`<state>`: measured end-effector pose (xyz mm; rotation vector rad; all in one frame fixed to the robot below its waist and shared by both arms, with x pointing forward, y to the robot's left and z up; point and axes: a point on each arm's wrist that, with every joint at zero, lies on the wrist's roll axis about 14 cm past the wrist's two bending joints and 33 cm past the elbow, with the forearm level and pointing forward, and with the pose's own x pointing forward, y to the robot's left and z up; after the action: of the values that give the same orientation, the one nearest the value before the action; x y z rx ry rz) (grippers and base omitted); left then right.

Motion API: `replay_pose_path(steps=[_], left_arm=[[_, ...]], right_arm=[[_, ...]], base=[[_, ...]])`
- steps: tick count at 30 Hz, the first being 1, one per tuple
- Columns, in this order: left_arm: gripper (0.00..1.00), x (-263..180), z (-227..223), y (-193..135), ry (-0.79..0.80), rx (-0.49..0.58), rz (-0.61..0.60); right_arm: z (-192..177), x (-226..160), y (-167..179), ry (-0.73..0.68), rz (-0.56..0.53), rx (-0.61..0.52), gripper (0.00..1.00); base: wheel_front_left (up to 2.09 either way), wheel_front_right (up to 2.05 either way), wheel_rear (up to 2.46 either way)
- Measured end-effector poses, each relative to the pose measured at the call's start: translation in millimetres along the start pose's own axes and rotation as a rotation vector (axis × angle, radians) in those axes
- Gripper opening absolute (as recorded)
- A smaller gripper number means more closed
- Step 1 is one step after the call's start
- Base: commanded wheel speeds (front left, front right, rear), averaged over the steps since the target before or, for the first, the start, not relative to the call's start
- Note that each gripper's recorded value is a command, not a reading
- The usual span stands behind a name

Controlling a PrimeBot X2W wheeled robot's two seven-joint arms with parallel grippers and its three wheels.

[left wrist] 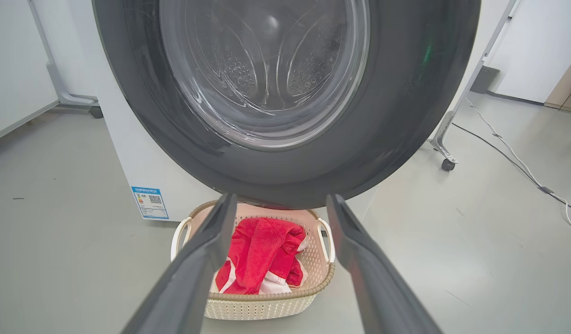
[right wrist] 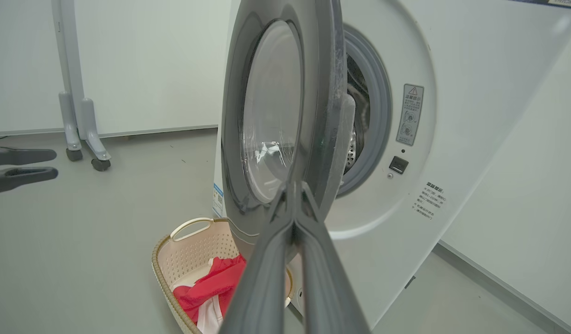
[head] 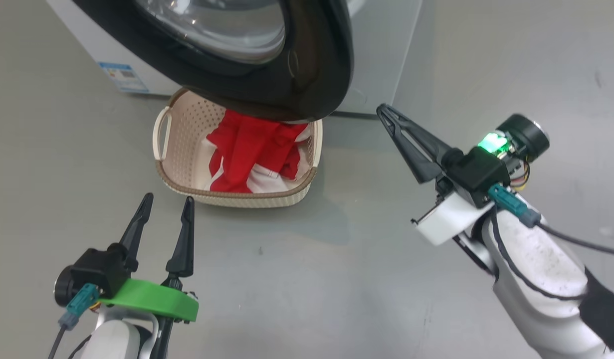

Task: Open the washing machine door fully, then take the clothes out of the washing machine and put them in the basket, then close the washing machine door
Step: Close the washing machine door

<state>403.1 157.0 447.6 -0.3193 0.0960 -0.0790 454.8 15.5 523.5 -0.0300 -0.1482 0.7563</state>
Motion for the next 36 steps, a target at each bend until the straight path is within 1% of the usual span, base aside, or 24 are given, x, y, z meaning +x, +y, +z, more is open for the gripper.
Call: replay_pose_path(steps=[2, 9, 12, 16, 23, 28, 34, 35, 36], left_arm=[[1.00, 4.2, -1.1, 3.4, 0.002, 0.000, 0.009], [1.00, 13.5, -10.7, 18.7, 0.024, -0.003, 0.055], [1.00, 16.9, -18.0, 21.8, 0.043, 0.000, 0.060], [1.00, 25.1, -15.8, 28.5, 0.036, 0.012, 0.072], [1.00, 23.9, -17.0, 46.8, 0.045, 0.034, 0.122], [1.00, 21.3, -18.7, 55.3, 0.052, 0.040, 0.148], [1.00, 22.9, -23.0, 58.8, 0.063, 0.040, 0.157], [1.00, 23.7, -23.5, 59.6, 0.063, 0.041, 0.158], [1.00, 24.6, -23.9, 60.5, 0.064, 0.041, 0.160]], right_arm=[[-5.3, 9.7, 0.4, 0.011, 0.031, -0.012, 0.00], [-26.9, 42.9, 6.2, 0.048, 0.127, 0.003, 0.00], [-34.6, 56.0, 3.5, 0.048, 0.148, 0.007, 0.00], [-47.4, 69.6, -3.7, 0.053, 0.145, 0.052, 0.00], [-68.4, 86.2, 0.1, 0.070, 0.177, 0.085, 0.00], [-74.5, 93.7, 0.3, 0.069, 0.190, 0.114, 0.00], [-76.7, 104.4, -20.8, 0.058, 0.152, 0.117, 0.00], [-75.5, 106.9, -26.4, 0.047, 0.132, 0.142, 0.00], [-73.6, 109.9, -32.1, 0.033, 0.103, 0.198, 0.00]], base=[[0.00, 0.00, 0.00], [0.00, 0.00, 0.00], [0.00, 0.00, 0.00], [0.00, 0.00, 0.00], [0.00, 0.00, 0.00], [0.00, 0.00, 0.00], [0.00, 0.00, 0.00], [0.00, 0.00, 0.00], [0.00, 0.00, 0.00]])
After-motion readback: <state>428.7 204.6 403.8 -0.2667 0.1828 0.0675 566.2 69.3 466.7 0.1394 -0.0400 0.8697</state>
